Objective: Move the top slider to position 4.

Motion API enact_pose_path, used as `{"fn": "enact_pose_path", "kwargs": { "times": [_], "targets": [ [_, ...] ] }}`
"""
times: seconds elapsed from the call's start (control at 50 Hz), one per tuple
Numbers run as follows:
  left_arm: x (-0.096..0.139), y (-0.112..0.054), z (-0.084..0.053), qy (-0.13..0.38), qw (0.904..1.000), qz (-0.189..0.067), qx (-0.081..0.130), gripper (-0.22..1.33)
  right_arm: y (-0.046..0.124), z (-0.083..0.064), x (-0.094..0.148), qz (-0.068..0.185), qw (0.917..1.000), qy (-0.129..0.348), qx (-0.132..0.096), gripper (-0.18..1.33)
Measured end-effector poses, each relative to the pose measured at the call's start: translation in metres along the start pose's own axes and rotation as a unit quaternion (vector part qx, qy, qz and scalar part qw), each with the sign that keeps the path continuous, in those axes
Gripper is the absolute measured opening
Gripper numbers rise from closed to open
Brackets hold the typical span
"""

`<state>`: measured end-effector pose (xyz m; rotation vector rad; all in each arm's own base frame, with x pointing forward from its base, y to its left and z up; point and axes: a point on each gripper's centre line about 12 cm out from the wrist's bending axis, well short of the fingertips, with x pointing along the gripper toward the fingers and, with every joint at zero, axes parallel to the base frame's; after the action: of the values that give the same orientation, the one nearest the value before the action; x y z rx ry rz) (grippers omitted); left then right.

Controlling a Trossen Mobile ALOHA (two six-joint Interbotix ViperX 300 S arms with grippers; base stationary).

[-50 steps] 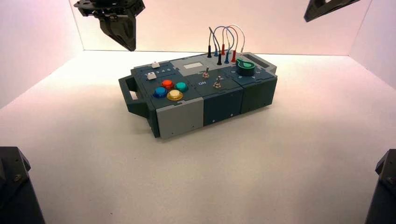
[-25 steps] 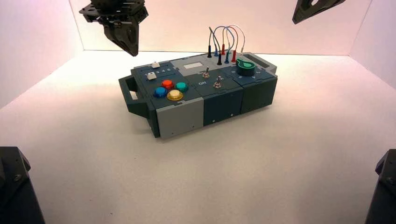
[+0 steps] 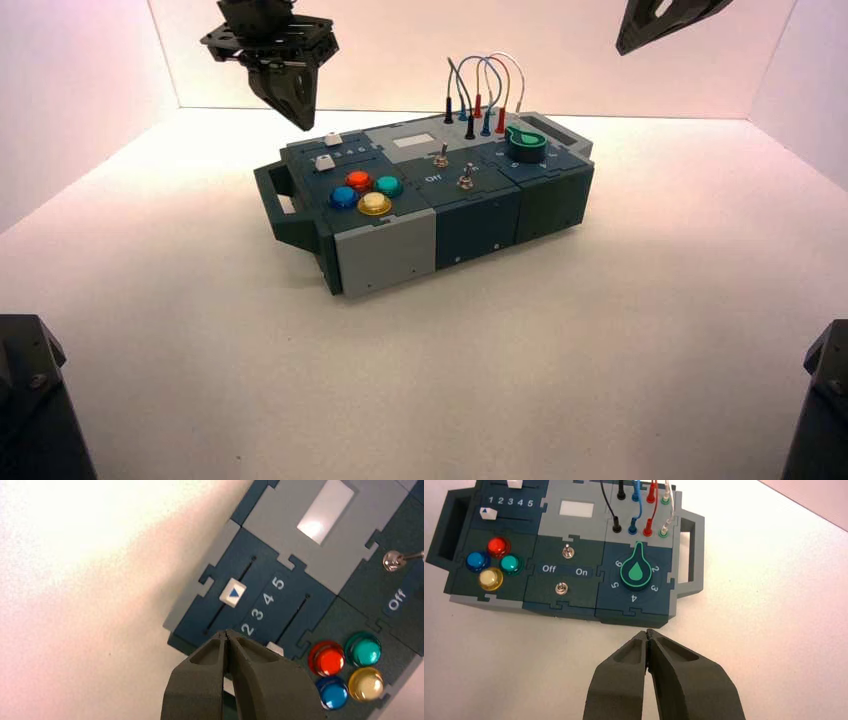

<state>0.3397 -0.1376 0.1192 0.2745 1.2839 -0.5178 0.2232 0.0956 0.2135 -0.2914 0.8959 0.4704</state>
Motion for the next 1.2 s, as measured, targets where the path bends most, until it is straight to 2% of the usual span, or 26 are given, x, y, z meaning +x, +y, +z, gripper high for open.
{"fn": "enact_pose_path", "kwargs": {
  "times": [0.36, 0.6, 1.2],
  "targets": [
    [0.01, 0.0, 0.006, 0.006, 1.0, -0.002, 0.003, -0.16, 0.0, 0.0, 0.001, -0.001, 1.0, -0.001, -0.001, -0.15],
    [0.014, -0.006, 0.014, 0.006, 0.9999, -0.004, 0.012, -0.17, 0.0, 0.0, 0.001, 0.0, 1.0, -0.001, -0.001, -0.15],
    [0.019, -0.006, 0.016, 0.01, 0.9999, -0.006, 0.013, -0.16, -0.001, 0.0, 0.001, -0.001, 1.0, -0.001, -0.001, -0.15]
  ]
}}
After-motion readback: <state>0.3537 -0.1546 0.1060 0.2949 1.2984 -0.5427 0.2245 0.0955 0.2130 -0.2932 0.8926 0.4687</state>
